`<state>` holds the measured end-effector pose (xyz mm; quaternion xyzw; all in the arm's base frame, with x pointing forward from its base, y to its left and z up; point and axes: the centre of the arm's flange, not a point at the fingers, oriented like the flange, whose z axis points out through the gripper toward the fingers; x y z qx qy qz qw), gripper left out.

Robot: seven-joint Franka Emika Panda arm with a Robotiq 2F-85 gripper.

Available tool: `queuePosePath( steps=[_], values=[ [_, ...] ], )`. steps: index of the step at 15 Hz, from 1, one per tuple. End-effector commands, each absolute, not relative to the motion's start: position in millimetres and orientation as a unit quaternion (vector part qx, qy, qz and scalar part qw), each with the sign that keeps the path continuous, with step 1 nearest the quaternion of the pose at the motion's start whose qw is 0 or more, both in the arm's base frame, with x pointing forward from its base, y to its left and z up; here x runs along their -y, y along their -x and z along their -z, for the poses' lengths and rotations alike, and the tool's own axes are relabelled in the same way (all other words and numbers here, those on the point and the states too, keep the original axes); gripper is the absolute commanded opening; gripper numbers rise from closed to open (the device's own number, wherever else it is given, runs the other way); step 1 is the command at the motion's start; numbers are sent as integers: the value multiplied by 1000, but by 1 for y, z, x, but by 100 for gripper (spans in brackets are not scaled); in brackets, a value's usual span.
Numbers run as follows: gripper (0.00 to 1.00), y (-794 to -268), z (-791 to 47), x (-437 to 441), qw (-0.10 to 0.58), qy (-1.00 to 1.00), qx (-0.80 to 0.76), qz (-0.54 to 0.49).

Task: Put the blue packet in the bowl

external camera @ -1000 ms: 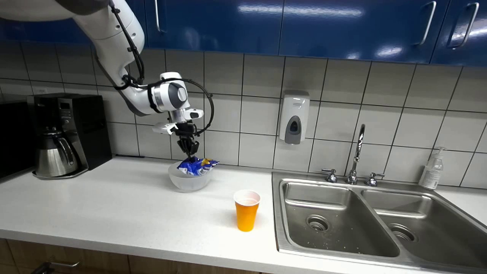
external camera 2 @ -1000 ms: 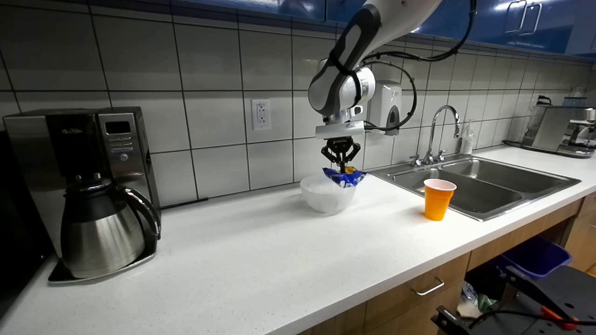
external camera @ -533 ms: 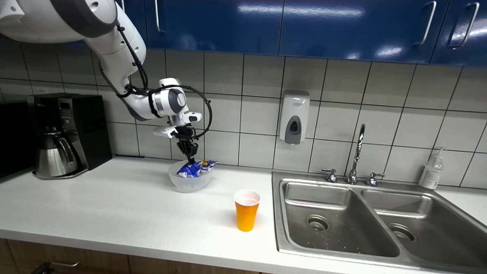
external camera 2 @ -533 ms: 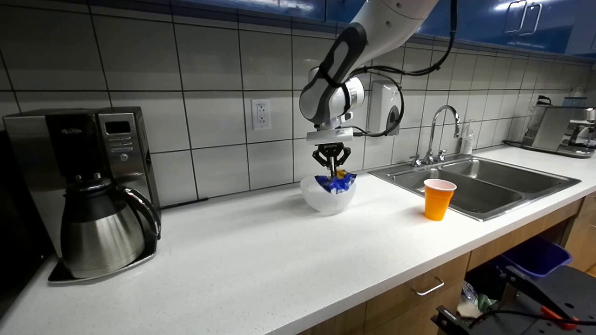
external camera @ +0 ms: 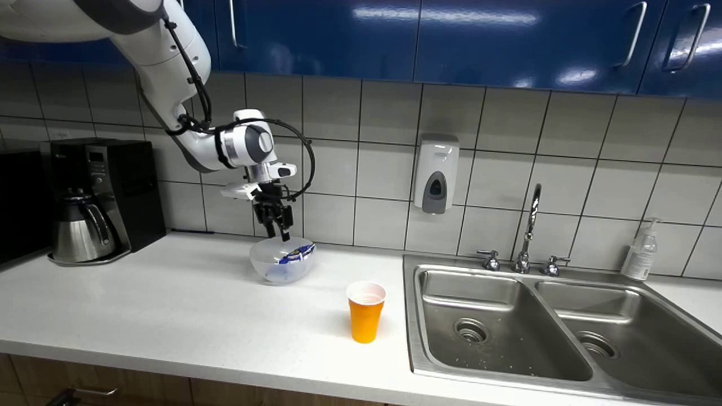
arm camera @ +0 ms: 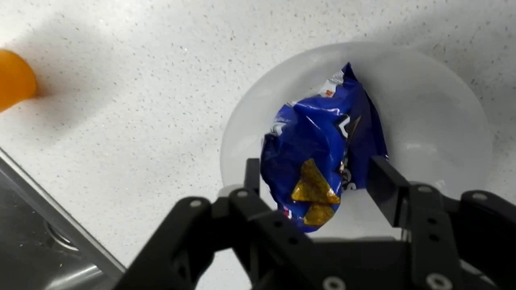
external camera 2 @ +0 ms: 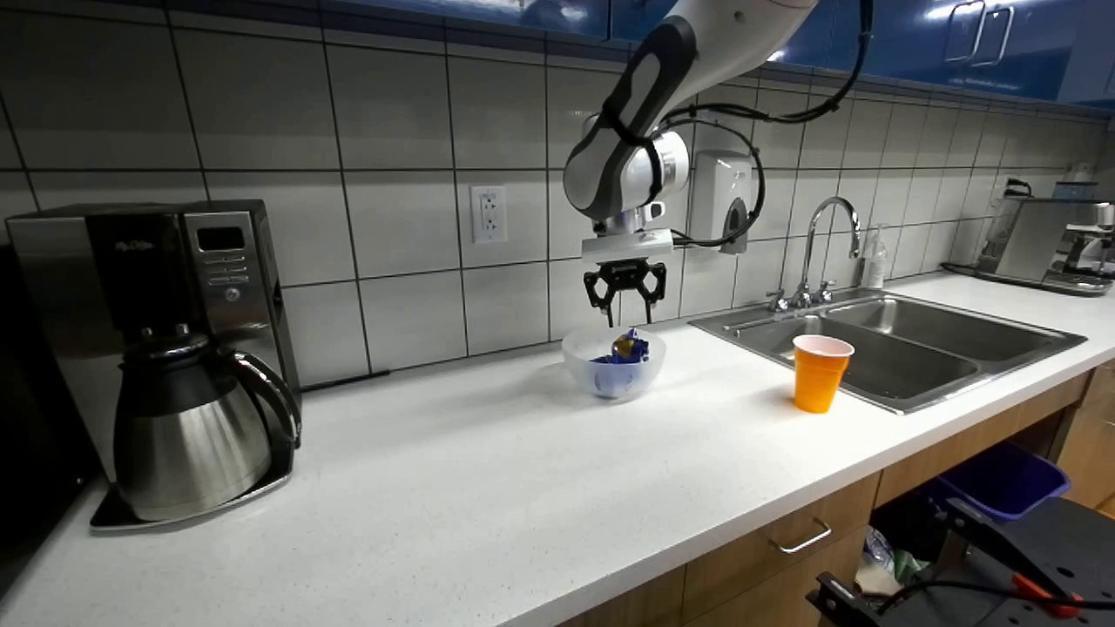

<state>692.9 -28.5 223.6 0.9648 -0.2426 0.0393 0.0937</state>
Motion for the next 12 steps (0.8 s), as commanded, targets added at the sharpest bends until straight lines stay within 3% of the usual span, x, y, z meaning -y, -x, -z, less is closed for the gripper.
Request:
queuePosePath(
  steps=[1, 12],
  values=[
    [100, -622, -251, 36, 83, -972, 221, -7],
    [100, -434, -250, 53, 137, -964, 204, 98]
  ],
)
